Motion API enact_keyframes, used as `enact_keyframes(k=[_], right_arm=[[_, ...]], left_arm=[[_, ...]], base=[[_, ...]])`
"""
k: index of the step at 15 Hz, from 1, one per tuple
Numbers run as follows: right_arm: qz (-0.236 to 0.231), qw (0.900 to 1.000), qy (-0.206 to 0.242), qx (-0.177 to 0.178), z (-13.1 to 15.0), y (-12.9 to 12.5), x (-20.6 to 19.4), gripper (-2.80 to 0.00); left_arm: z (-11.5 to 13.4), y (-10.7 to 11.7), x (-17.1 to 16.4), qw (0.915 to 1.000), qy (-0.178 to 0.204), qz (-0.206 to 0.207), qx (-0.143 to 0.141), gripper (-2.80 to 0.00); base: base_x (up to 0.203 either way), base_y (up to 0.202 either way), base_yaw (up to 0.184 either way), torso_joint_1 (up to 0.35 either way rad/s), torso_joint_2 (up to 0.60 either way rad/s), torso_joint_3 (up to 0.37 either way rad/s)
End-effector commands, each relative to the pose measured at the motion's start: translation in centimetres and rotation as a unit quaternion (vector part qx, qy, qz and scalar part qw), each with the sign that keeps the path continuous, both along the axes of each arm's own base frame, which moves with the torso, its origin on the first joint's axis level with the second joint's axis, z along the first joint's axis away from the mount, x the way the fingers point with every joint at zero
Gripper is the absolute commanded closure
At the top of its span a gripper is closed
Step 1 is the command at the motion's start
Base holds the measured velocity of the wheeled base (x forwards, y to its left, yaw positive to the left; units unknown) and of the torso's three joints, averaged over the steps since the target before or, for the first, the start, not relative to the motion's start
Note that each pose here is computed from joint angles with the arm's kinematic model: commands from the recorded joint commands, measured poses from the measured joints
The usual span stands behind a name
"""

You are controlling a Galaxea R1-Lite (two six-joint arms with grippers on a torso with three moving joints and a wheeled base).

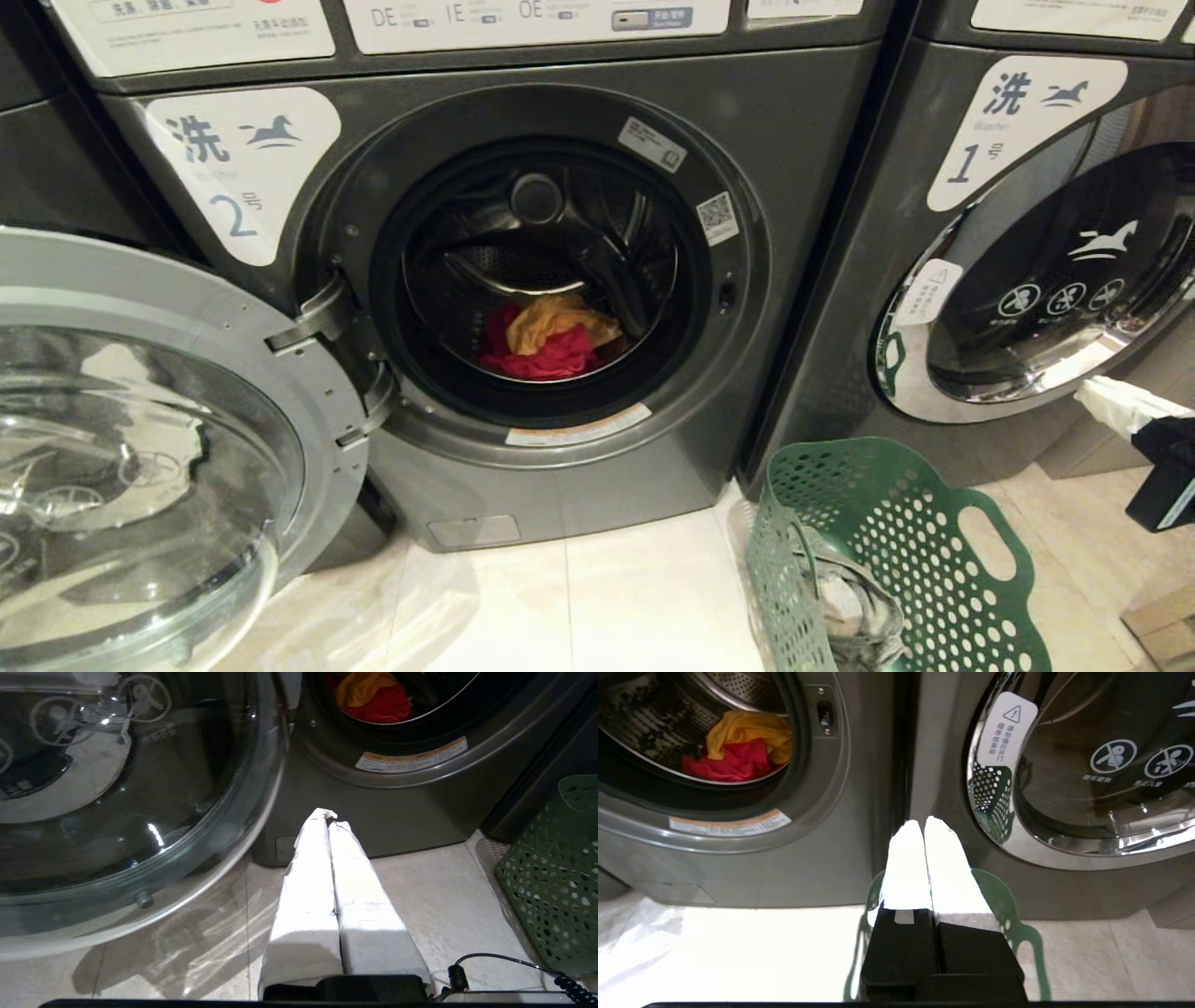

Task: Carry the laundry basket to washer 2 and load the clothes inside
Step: Place the clothes into the washing machine

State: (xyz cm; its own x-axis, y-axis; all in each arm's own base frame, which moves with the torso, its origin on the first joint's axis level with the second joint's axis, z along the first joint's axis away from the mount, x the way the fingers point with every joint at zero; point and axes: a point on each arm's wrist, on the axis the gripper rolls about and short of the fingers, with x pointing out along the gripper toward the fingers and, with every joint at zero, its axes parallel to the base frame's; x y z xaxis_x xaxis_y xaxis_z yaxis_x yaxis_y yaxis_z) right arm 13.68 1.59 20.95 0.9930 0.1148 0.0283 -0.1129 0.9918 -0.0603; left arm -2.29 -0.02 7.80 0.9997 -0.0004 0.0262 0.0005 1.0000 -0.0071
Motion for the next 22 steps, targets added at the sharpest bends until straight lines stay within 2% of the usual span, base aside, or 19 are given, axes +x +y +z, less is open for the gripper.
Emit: enact_keyframes(k=[1,9,13,18,22], right_arm=[[0.002,1.0,0.003,-0.001,-0.2,0.0,0.1,0.0],[0.01,0.999,0.037,-0.004,-1.0,0.3,1.8,0.0],[0.027,0.997,0.065,-0.006,-2.0,0.5,2.5,0.0],[0.028,0.988,0.153,-0.01,-5.2,0.8,5.4,0.0],[0.047,0.969,0.239,0.035,-8.5,1.6,6.8,0.0]], left_arm=[[-0.3,0.0,0.1,1.0,0.005,0.0,0.0,0.0],[-0.3,0.0,0.1,1.0,0.005,0.002,-0.004,0.0],[-0.3,0.0,0.1,1.0,0.005,0.001,-0.003,0.0],[-0.3,0.0,0.1,1.0,0.005,0.001,-0.001,0.0],[-0.3,0.0,0.1,1.0,0.005,0.001,-0.001,0.0]], base=[[0.0,-0.191,0.005,0.002,0.0,0.0],[0.0,-0.186,0.001,0.004,0.0,0.002],[0.0,-0.02,0.0,0.002,0.0,-0.077],[0.0,0.0,0.0,0.002,0.0,-0.189],[0.0,0.0,0.0,0.003,0.0,-0.193]])
